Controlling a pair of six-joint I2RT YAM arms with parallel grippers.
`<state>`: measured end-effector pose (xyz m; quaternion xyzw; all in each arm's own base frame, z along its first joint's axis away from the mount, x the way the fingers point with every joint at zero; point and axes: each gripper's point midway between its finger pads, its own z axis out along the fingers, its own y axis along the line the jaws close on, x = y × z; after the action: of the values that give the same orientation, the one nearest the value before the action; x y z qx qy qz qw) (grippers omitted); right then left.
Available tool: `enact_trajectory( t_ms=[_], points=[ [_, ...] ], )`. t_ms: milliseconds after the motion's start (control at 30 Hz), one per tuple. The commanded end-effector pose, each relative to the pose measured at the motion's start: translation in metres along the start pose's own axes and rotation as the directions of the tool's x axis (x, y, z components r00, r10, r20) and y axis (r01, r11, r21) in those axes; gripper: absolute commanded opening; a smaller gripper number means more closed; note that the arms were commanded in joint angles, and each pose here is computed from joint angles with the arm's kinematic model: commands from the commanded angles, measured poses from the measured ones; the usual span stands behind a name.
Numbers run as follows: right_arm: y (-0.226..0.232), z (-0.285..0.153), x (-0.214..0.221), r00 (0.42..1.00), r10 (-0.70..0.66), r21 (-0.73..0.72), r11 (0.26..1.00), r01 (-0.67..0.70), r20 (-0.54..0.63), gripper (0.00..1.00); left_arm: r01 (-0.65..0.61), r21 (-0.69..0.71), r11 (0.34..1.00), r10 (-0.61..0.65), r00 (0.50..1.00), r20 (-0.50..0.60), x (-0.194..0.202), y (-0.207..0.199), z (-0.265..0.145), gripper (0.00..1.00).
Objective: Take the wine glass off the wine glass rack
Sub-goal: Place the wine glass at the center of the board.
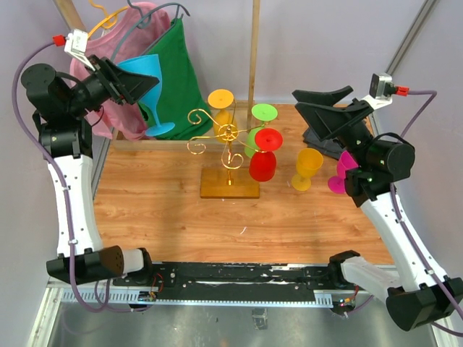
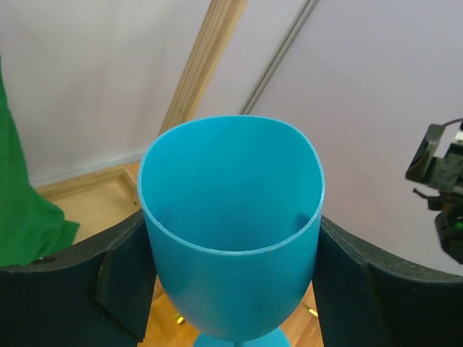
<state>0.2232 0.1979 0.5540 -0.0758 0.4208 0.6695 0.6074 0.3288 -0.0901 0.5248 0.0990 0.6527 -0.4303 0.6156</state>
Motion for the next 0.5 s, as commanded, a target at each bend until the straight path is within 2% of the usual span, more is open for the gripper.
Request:
enact_trajectory(
  t_ms=[0,267,467],
  points=[
    [0.007,-0.007,-0.008,0.999,-0.046,-0.003,0.999,0.046,0.003,0.98,-0.154,-0.01,0.988,0.154,0.988,-0.023,0.009,-0.005,-0.014,0.61],
    [0.005,-0.01,-0.008,0.999,-0.048,0.017,0.999,0.048,-0.012,0.98,-0.328,-0.066,0.942,0.326,0.945,-0.031,0.034,0.005,-0.03,0.62],
    [0.005,-0.008,-0.008,0.999,-0.048,0.016,0.999,0.049,-0.019,0.98,-0.385,-0.137,0.913,0.382,0.923,-0.053,0.051,0.021,-0.04,0.62]
  ],
)
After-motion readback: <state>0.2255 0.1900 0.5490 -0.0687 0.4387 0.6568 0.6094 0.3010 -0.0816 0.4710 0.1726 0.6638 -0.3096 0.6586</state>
